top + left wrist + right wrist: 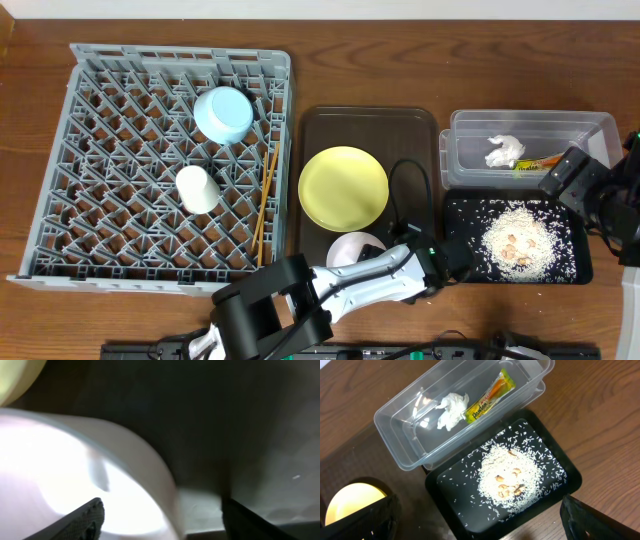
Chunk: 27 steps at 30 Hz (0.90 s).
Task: Sort waste into correct bins and load items into the dishwasher
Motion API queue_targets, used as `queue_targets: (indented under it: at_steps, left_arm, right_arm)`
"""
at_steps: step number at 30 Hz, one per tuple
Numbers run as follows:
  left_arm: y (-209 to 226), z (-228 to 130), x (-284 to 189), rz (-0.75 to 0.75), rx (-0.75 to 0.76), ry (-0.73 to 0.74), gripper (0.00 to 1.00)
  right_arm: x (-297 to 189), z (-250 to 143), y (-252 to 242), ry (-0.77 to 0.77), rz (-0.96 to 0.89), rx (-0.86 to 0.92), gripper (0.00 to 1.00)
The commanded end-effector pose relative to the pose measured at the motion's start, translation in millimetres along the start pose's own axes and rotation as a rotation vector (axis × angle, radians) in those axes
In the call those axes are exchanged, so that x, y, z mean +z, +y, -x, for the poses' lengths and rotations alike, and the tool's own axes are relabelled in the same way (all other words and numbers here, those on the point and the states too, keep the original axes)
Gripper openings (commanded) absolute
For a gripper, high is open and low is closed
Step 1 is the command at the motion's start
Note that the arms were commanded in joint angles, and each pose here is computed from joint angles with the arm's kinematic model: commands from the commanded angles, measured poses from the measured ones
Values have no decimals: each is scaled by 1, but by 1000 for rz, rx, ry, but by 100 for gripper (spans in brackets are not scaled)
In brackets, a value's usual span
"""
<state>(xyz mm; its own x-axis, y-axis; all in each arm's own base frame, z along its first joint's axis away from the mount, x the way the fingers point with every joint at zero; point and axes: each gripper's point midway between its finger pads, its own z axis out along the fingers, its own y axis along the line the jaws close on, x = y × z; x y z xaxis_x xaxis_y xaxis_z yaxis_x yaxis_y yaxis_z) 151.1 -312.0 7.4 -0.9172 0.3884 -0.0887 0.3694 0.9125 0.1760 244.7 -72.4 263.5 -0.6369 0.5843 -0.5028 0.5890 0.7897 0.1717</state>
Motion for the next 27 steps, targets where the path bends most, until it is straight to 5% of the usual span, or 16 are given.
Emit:
queue_targets:
  at_steps: [1, 4, 7, 8, 16, 21, 27]
  left_arm:
    - [7, -8, 7, 38, 7, 27, 75]
    - [6, -13, 6, 45, 22, 31, 59]
    - [5, -13, 6, 43, 22, 30, 12]
    - [5, -13, 6, 44, 22, 30, 8]
    - [6, -11, -14, 15, 82, 19, 8]
    - [-4, -1, -71, -216, 60, 8, 8]
    - [37, 21, -159, -519, 10, -100, 7]
  right_arm:
    - [-2, 1, 0, -4, 2, -13, 99]
    - [-2, 1, 0, -5, 2, -13, 99]
    - [-2, 1, 0, -5, 2, -13, 99]
    - [-2, 1, 0, -4, 2, -13, 99]
    - [-2, 1, 0, -5, 2, -13, 99]
    - [-2, 1, 0, -5, 2, -13, 99]
    - [-2, 0, 0, -4, 2, -13, 99]
